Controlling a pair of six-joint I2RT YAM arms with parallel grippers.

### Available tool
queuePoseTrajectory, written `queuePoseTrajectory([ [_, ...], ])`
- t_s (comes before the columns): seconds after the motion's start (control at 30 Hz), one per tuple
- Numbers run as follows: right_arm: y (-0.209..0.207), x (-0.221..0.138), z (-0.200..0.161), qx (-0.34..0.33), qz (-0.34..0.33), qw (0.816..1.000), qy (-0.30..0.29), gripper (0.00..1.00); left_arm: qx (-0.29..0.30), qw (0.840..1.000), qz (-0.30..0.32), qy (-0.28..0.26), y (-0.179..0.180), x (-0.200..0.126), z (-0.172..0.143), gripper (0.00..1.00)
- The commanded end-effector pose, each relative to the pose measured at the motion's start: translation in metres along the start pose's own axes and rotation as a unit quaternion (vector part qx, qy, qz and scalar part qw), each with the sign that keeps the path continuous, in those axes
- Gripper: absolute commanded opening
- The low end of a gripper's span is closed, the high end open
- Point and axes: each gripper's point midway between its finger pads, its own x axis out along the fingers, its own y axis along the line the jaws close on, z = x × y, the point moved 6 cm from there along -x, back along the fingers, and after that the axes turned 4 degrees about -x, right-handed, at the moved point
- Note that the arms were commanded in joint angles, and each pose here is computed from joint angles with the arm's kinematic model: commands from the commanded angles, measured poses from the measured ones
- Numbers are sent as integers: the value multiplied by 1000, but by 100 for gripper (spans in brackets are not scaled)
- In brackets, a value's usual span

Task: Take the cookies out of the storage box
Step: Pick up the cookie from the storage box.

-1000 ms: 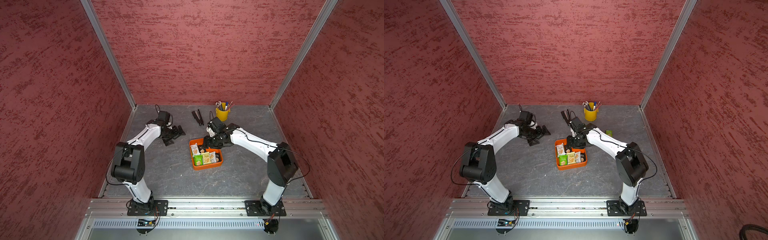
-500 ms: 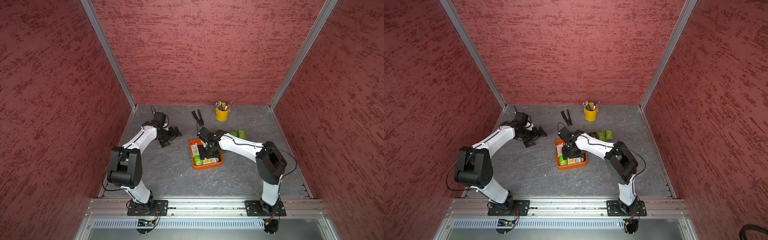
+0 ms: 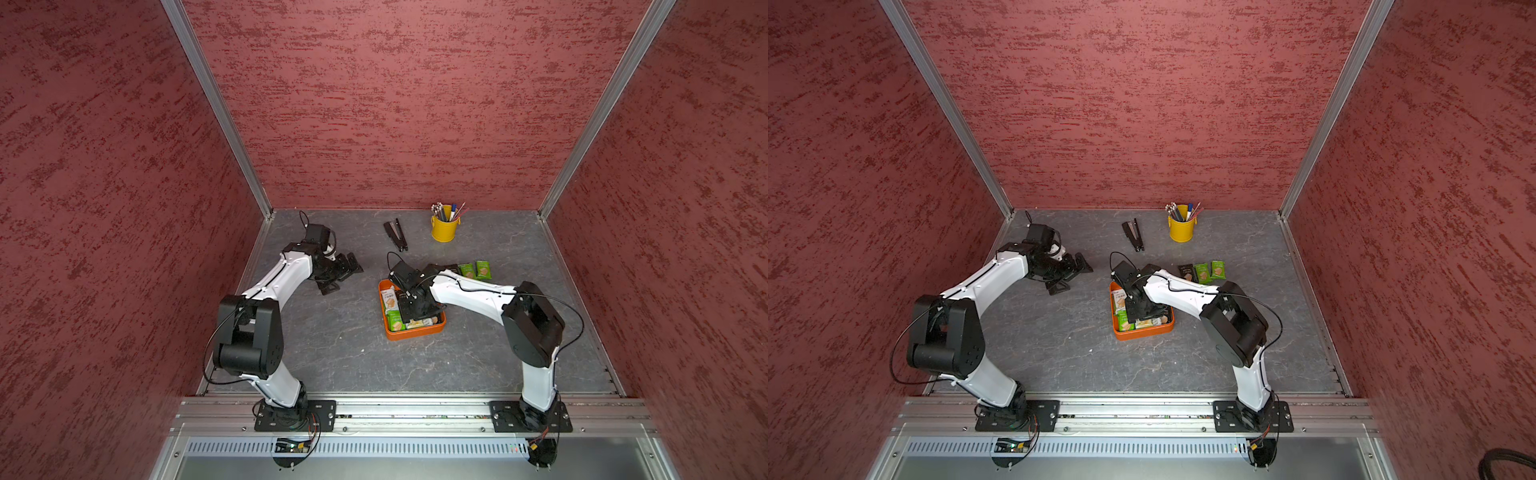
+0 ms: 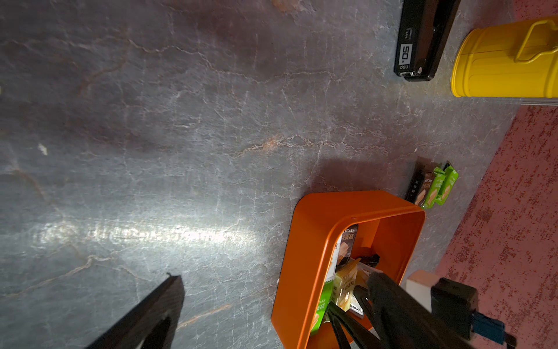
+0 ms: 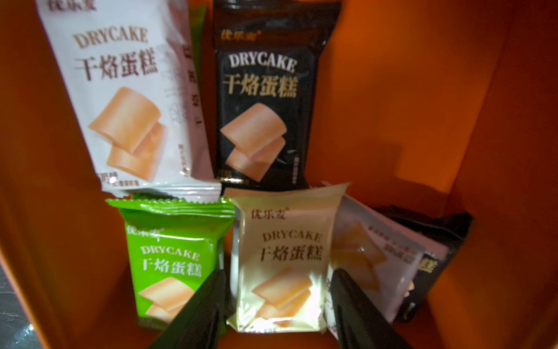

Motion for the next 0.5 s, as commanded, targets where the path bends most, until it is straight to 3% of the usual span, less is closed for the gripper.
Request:
queuePoseTrajectory([
  [0.0,-2,-1,4,0,-23,1000,-10,61,11,1000,1,-8,1,-7,-1,100],
  [0.47,5,18,7,-8,-10,1000,5,60,9,1000,0,-12,0,-9,0,100],
])
